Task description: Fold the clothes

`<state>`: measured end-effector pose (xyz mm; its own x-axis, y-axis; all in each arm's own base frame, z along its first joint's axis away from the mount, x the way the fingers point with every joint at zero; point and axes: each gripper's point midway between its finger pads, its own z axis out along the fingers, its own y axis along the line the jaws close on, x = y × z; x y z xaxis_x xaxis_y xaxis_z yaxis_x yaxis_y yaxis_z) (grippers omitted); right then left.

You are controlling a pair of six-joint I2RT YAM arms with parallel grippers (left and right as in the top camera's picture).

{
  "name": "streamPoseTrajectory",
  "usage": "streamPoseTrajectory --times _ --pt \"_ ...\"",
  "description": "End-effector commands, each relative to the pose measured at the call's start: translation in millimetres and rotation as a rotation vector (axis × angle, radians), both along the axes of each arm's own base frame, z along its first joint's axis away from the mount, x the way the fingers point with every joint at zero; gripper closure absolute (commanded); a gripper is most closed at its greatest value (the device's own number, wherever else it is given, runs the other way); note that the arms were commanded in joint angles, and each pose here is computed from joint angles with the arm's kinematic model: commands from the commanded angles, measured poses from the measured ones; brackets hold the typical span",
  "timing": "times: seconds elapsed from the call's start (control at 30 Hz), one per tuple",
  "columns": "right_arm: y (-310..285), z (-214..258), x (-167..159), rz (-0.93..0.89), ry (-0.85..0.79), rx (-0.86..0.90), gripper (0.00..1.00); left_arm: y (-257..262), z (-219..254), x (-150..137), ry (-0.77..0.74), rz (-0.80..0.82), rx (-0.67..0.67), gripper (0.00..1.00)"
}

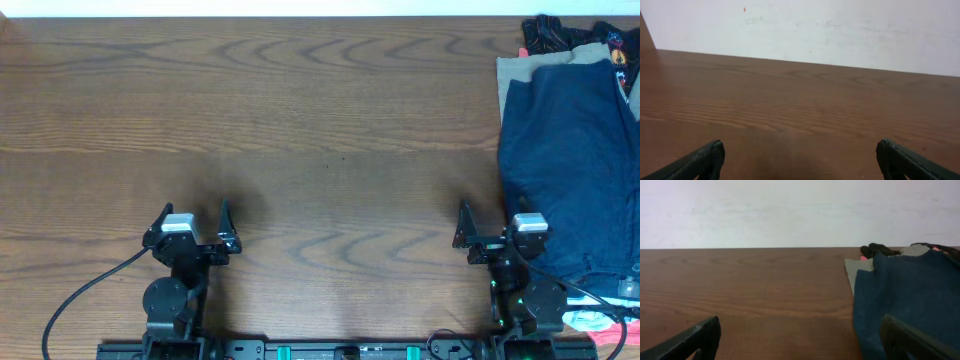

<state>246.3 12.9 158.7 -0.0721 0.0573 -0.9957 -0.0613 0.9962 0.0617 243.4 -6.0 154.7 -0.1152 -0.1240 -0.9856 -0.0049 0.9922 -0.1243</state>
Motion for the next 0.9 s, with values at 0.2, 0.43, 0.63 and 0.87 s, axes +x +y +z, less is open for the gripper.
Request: streamPoseTrajectory --times 0.2,0.43,0.63,0.87 --pt "-14.4 24.2 3.4 -0.092 0.015 -0.013 0.01 -1.2 3.6 1.0 0.093 -0.002 -0.036 0.02" --pt "-19.8 36.8 32.5 -0.128 0.178 -0.033 0.01 -1.3 18.0 3.1 0.335 0.005 -0.028 0.02" --pt "-17.6 30.9 80.1 -0.12 0.424 -0.065 0.01 -1.5 14.0 6.1 0.614 0.011 -0.012 0.02" --pt "-35.0 -2.3 131.7 -0.133 0.736 -0.146 0.01 -2.0 -4.4 15.2 0.835 0.016 0.001 0.02"
